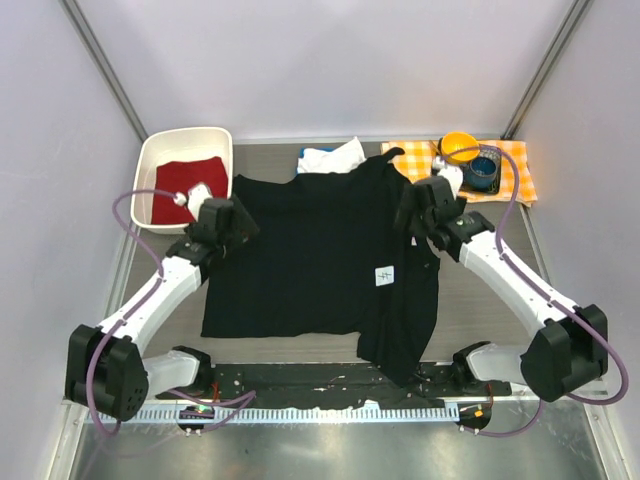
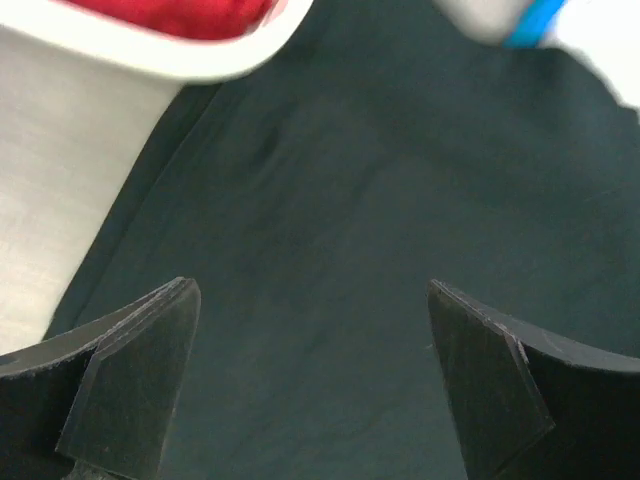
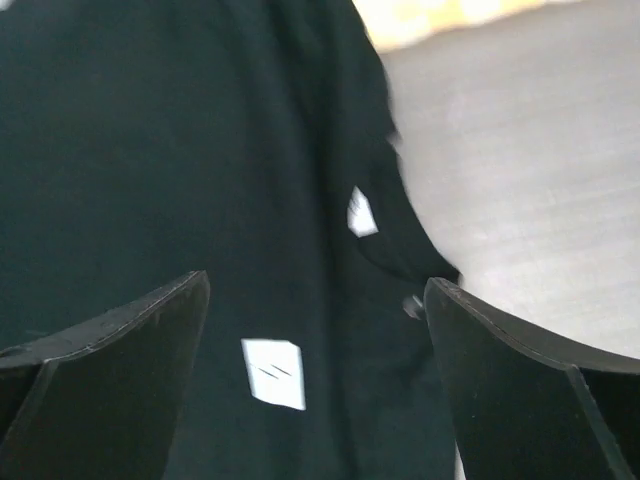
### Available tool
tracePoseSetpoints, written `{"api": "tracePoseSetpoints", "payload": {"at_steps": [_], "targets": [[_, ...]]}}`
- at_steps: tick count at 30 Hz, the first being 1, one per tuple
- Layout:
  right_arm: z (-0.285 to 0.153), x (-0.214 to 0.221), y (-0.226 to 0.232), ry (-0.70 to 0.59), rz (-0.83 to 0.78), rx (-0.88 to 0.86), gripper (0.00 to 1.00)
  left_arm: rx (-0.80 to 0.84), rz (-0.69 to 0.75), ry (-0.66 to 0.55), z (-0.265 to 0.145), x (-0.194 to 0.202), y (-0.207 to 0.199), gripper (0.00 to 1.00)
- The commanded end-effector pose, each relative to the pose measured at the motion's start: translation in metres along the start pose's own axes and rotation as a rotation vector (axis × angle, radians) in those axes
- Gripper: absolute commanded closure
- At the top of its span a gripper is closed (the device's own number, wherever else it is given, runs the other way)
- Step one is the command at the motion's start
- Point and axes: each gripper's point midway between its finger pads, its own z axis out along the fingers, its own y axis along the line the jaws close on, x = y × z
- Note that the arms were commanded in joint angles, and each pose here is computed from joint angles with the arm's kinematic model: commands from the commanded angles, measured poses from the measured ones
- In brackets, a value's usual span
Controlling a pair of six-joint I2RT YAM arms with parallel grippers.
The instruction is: Fold and stack the t-shirts
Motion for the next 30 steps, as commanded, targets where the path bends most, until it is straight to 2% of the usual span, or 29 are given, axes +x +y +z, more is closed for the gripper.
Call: {"api": "tracePoseSetpoints", "payload": {"at_steps": [1, 5, 8, 12, 16, 20, 26, 30], "targets": [[0.006, 0.066, -0.051, 0.114, 0.009, 0.165, 0.05, -0.041, 0.025, 0.133, -0.005, 0.058, 0.037, 0.0], [0.025, 0.09, -0.058, 0.16, 0.056, 0.195, 0.05, -0.023, 0.041, 0.182, 0.002, 0.072, 0.035, 0.0], [0.04, 0.085, -0.064, 0.135, 0.095, 0.244, 0.05, -0.019, 0.053, 0.189, 0.008, 0.073, 0.031, 0.0], [0.061, 0.051, -0.072, 0.057, 0.155, 0.309, 0.05, -0.003, 0.051, 0.186, 0.015, 0.067, 0.021, 0.0], [0.096, 0.034, -0.085, 0.048, 0.116, 0.43, 0.05, -0.017, 0.053, 0.168, 0.027, 0.06, 0.013, 0.0], [0.131, 0.02, -0.075, 0.07, 0.105, 0.445, 0.05, -0.057, 0.072, 0.183, 0.045, 0.063, 0.012, 0.0], [0.165, 0.025, -0.065, 0.108, 0.076, 0.439, 0.05, -0.059, 0.068, 0.184, 0.06, 0.065, 0.005, 0.0], [0.174, 0.036, -0.074, 0.131, 0.041, 0.487, 0.05, -0.063, 0.087, 0.187, 0.065, 0.067, 0.007, 0.0]]}}
